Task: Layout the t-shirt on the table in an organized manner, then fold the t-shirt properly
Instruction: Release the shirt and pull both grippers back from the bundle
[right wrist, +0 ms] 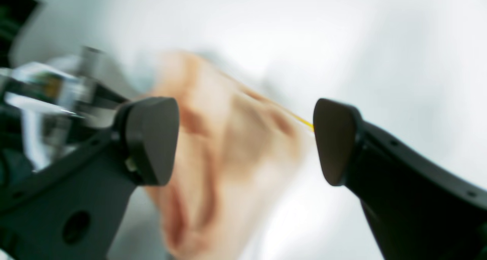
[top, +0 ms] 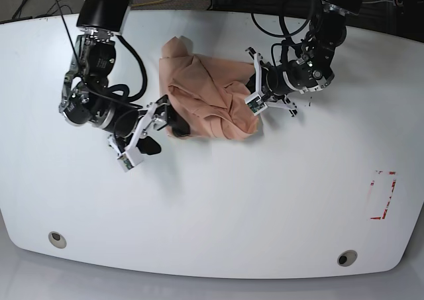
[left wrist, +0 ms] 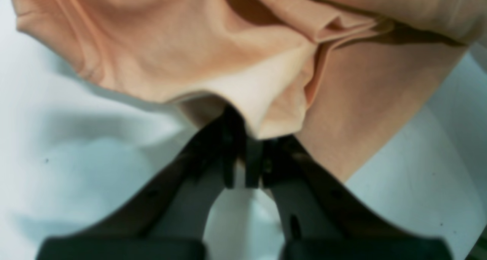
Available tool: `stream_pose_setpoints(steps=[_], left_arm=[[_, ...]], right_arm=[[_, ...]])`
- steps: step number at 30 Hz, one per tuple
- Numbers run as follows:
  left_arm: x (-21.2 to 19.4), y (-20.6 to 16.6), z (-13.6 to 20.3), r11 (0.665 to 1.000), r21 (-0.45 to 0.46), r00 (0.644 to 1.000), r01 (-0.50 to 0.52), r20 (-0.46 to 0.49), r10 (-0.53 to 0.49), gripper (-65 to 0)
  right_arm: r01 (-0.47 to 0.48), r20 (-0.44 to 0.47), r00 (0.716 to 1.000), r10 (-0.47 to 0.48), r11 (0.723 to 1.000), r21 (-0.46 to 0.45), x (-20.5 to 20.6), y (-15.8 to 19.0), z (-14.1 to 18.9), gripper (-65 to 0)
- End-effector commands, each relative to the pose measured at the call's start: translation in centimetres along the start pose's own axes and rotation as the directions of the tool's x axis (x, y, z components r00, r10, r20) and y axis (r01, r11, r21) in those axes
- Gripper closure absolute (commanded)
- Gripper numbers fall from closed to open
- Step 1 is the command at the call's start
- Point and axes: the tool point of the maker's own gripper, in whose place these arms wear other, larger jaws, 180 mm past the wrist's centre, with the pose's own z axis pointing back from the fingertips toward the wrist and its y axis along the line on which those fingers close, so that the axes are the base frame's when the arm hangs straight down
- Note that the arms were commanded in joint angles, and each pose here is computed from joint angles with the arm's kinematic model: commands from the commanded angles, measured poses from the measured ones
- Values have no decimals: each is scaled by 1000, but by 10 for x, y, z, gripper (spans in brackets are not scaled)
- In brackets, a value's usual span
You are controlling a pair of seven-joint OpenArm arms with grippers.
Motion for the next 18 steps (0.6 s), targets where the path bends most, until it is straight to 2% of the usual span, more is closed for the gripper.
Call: stream_pose_setpoints(steps=[1, 4, 8, 11, 15, 18], left_arm=[[6, 5, 3, 1000, 15, 1000, 15, 8, -15, -25], [6, 5, 3, 1000, 15, 1000, 15, 8, -15, -25], [7, 5, 3, 1000, 15, 1000, 15, 10, -15, -25], [13, 6, 6, 999, 22, 999, 26, 27, -27, -25], [22, 7, 10, 999, 31, 998, 40, 48, -42, -25], [29, 7, 13, 998, 39, 996, 52, 66, -55, -25]], right_arm=[[-30, 69, 997, 31, 999, -18, 21, -7, 12, -528], [-18, 63, 998, 21, 998, -53, 16, -19, 22, -515], [0, 64, 998, 6, 997, -82, 12, -28, 30, -435], [0, 60, 998, 6, 995, -96, 10, -32, 34, -325], [4, 57, 998, 1, 995, -99, 7, -33, 35, -127], [14, 63, 998, -8, 995, -96, 3, -31, 34, -16]])
